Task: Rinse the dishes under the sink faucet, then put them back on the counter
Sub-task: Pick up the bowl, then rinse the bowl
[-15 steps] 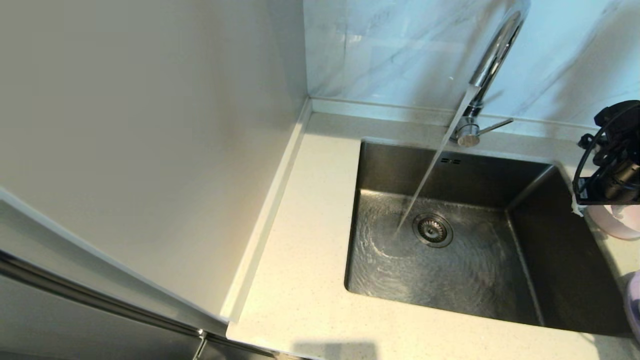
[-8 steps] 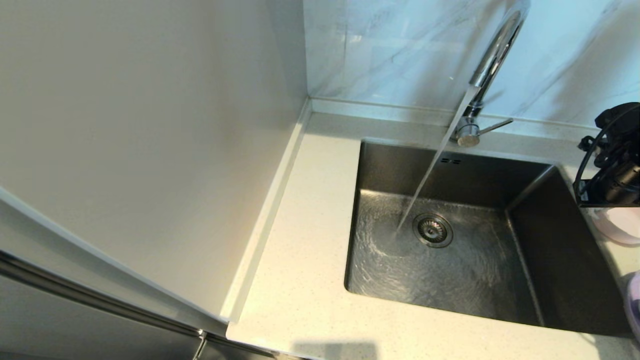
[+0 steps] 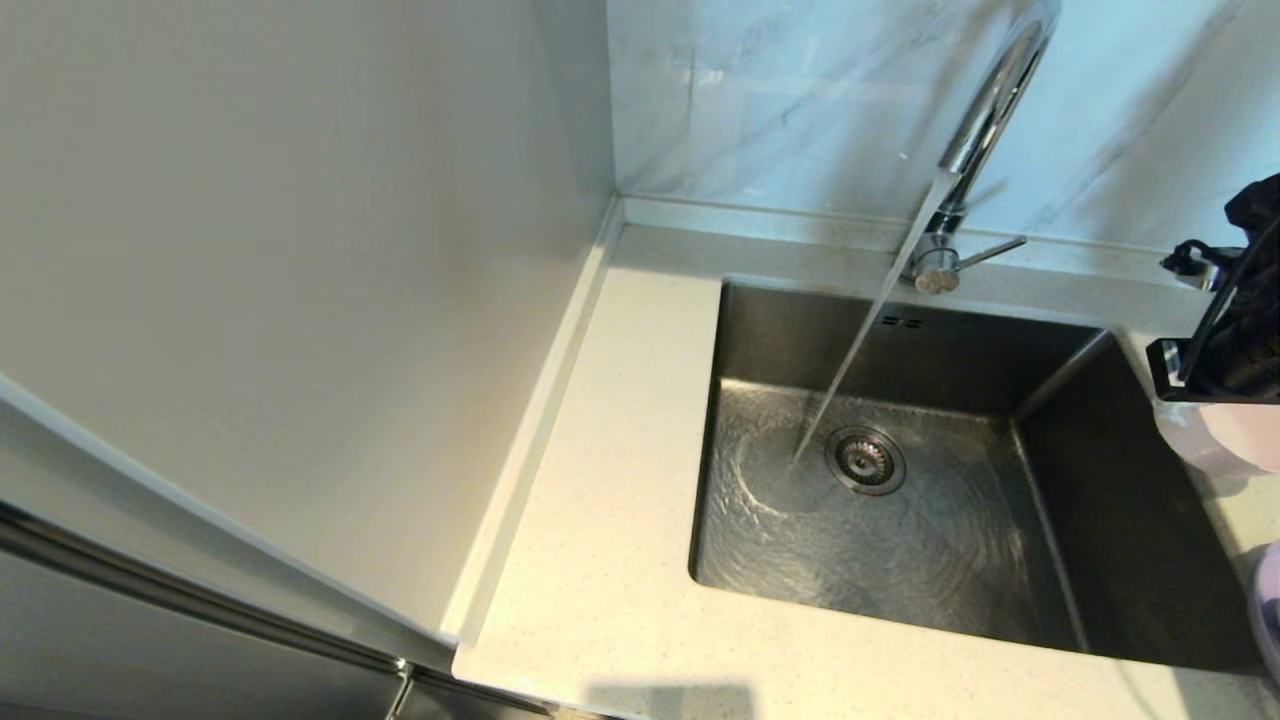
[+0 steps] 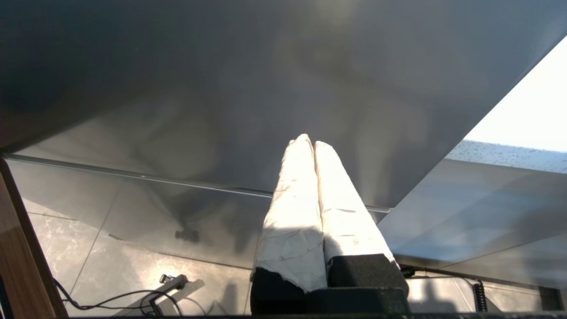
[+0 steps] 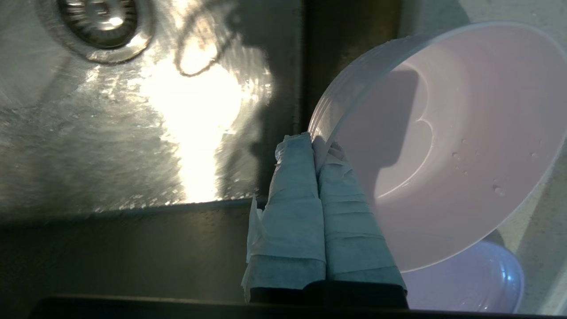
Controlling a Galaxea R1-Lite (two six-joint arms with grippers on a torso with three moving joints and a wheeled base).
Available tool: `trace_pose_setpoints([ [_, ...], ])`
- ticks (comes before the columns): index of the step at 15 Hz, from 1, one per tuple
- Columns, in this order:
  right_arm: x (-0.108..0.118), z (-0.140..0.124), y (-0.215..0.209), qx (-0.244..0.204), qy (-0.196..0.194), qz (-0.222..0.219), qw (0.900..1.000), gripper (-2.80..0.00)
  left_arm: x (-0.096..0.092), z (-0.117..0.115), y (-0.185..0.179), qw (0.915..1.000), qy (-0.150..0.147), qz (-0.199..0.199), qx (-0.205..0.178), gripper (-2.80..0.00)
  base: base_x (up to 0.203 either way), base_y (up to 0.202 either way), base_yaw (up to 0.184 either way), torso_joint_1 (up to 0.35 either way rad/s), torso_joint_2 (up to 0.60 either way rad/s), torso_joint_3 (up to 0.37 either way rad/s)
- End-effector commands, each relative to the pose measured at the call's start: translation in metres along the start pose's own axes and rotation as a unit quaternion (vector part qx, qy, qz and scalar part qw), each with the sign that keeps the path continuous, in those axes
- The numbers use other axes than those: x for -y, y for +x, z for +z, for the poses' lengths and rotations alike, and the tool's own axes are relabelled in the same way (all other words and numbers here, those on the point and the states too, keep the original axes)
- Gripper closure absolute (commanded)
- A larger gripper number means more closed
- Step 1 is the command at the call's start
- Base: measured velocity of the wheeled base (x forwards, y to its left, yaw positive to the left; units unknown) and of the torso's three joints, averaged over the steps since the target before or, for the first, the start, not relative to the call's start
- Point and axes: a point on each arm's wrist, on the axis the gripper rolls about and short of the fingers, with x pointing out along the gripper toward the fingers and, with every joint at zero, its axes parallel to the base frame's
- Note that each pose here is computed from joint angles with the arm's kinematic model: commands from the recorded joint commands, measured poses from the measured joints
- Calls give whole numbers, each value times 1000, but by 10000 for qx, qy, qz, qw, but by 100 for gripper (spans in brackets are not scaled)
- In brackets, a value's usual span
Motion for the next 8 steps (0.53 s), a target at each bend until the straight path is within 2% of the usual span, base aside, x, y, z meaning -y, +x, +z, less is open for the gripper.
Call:
trace_pose_setpoints([
  [1,-11,-15,-46,338,-229,360,9985,0,0,0,0,10000,0,-3,0,0,0,0,0,0,0,0],
  [2,-17,-24,-58,371,-418,617,9965,0,0,0,0,10000,0,3,0,0,0,0,0,0,0,0],
  [3,-26,-34,-73,351,-660,1062,9915,0,0,0,0,10000,0,3,0,0,0,0,0,0,0,0],
  [5,-47,-54,-97,151,-1375,2030,9694,0,0,0,0,10000,0,3,0,0,0,0,0,0,0,0],
  [7,-68,-70,-117,16,-1978,2593,9453,0,0,0,0,10000,0,3,0,0,0,0,0,0,0,0],
  [8,-77,-78,-125,-88,-2274,2930,9286,0,0,0,0,10000,0,3,0,0,0,0,0,0,0,0],
])
